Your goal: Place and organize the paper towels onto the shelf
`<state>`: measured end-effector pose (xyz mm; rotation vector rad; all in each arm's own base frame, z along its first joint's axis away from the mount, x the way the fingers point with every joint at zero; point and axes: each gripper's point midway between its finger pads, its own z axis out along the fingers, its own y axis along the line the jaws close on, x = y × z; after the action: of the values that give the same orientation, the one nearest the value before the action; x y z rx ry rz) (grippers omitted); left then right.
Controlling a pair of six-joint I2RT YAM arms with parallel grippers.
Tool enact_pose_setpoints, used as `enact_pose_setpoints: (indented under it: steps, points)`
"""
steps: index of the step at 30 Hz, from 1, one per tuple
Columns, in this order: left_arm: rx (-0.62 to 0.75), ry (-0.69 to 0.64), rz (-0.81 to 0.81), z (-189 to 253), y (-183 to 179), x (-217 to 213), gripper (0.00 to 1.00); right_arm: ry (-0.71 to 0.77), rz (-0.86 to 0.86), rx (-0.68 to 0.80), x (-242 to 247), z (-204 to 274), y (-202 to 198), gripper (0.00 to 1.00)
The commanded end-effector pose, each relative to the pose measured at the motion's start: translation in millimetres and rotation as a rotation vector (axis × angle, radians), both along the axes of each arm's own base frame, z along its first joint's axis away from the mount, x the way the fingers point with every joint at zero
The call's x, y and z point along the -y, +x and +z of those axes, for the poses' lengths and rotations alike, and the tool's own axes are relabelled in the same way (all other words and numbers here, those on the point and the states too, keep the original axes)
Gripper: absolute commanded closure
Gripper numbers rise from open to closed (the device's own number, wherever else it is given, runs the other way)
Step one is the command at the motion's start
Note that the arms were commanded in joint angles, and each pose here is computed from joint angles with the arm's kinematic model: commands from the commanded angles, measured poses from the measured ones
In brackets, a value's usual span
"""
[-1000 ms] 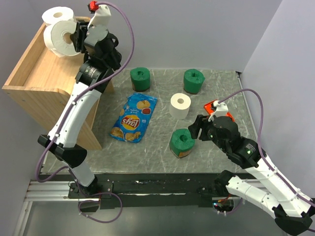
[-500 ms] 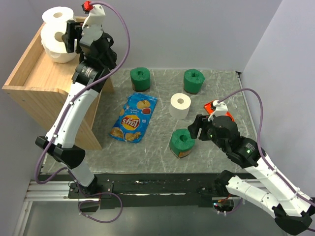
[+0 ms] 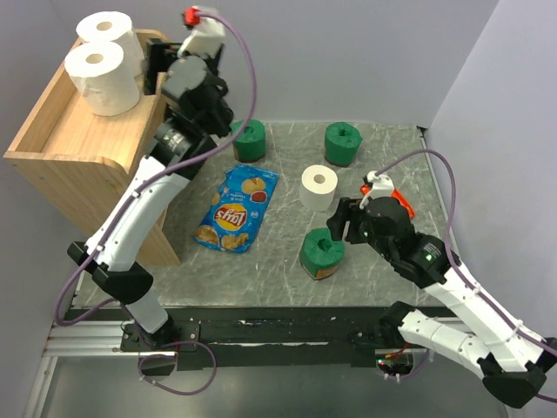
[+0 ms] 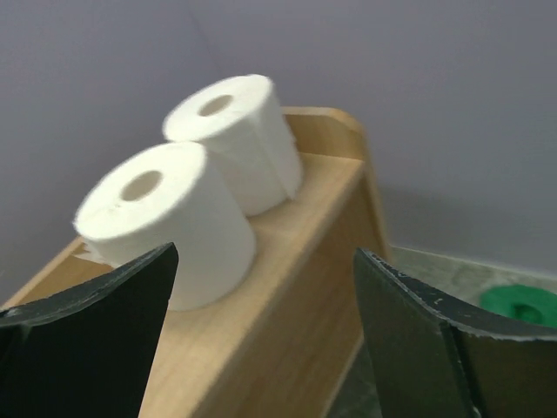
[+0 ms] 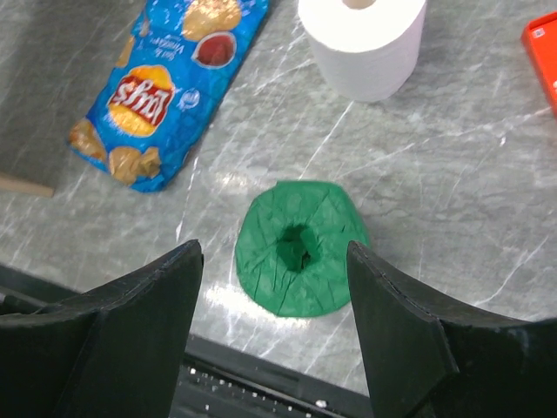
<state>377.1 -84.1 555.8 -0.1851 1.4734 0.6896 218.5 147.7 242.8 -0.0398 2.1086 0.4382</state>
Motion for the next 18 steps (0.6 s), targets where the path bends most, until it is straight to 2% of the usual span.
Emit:
enact_pose_setpoints:
  steps: [1, 3, 4, 5, 6, 7, 8, 10, 11, 13, 15, 18]
  points:
    - [-0.005, -0.042, -0.202, -1.3, -19.8, 48.6, 0.11, 0.002, -0.091, 0.096, 2.9, 29.8, 27.2, 0.26]
    - [-0.012, -0.138, -0.367, -14.7, -22.6, 85.9, 0.11, -0.04, -0.147, 0.105, 9.7, 28.8, 40.2, 0.27]
    - [-0.094, -0.122, -0.439, -33.5, -26.8, 94.6, 0.1, -0.044, -0.162, 0.108, 10.9, 29.9, 46.5, 0.27]
    - [-0.108, -0.216, -0.594, -42.6, -27.7, 123.3, 0.09, -0.055, -0.192, 0.095, 15.8, 27.1, 56.0, 0.27]
    - [-0.168, -0.213, -0.651, -65.2, -27.8, 136.2, 0.08, -0.053, -0.19, 0.088, 15.1, 26.2, 60.7, 0.27]
    - [-0.158, -0.241, -0.702, -64.8, -36.6, 137.2, 0.07, -0.044, -0.194, 0.09, 14.1, 27.4, 66.7, 0.27]
    - [-0.237, -0.261, -0.787, -102.1, -38.7, 159.5, 0.07, -0.046, -0.213, 0.08, 17.7, 24.5, 76.2, 0.27]
    - [-0.241, -0.278, -0.882, -115.0, -55.3, 161.2, 0.01, -0.04, -0.213, 0.08, 16.8, 24.7, 86.4, 0.27]
    - [-0.293, -0.265, -0.948, -150.9, -57.9, 176.0, 0.01, -0.049, -0.222, 0.07, 16.7, 21.7, 94.2, 0.27]
    - [-0.305, -0.269, -1.032, -165.3, -73.5, 178.8, 0.04, -0.052, -0.241, 0.059, 22.3, 19.7, 106.1, 0.27]
    - [-0.379, -0.267, -1.098, -204.6, -83.6, 189.0, 0.04, -0.057, -0.261, 0.033, 26.5, 13.1, 121.9, 0.27]
    - [-0.44, -0.292, -1.127, -241.5, -93.5, 193.9, 0.04, -0.035, -0.236, -0.025, 24.0, -0.2, 141.6, 0.26]
